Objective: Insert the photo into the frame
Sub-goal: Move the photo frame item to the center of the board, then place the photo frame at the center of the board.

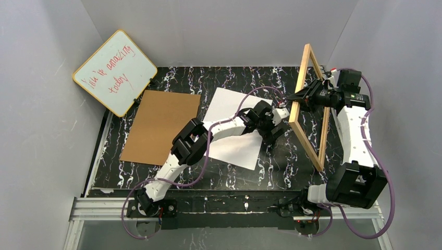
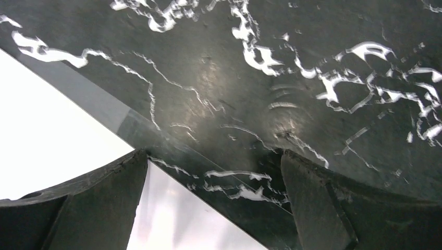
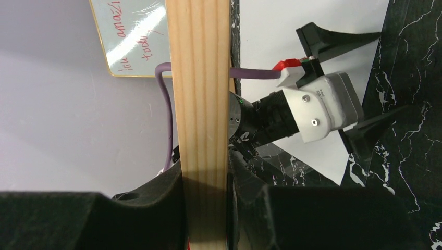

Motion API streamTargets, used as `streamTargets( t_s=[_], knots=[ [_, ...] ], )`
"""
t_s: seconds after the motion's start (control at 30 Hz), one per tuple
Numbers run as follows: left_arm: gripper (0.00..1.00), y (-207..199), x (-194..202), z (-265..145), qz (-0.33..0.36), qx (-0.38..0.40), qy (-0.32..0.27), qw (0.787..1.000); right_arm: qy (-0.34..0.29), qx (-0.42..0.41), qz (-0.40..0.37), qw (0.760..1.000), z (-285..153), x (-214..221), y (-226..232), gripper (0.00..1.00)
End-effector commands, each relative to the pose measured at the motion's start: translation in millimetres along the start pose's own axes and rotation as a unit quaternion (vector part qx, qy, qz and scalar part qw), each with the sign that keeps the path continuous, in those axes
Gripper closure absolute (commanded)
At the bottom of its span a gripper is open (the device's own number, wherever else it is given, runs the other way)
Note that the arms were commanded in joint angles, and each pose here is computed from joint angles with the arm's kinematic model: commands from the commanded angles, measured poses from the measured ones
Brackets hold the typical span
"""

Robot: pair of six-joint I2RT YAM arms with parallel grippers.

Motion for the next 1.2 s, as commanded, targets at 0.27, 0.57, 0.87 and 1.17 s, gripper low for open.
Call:
streamTargets(
  t_s=[0.27,0.57,0.87,1.17],
  knots=[
    [0.02,63,43,-17,0.022,-0.125,0.052,0.991,0.005,-0.007,-0.018,1.000,0,6,-6,0.99],
    [0.02,98,79,-41,0.005,-0.182,0.109,0.977,0.095,0.119,-0.044,0.987,61,30,-50,0.99],
    [0.02,98,56,-70,-0.023,-0.183,0.067,0.981,0.156,0.291,-0.089,0.940,109,61,-100,0.99],
    [0.02,125,31,-138,-0.026,-0.166,0.071,0.983,0.214,0.380,-0.126,0.891,142,95,-130,0.99]
  ],
)
Point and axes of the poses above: each gripper's point midway between its finger pads, its own z axis out along the fingers, its own y axis along the line the jaws close on, x = y × z, the point moved 10 cm from there along -z, back along the fingers
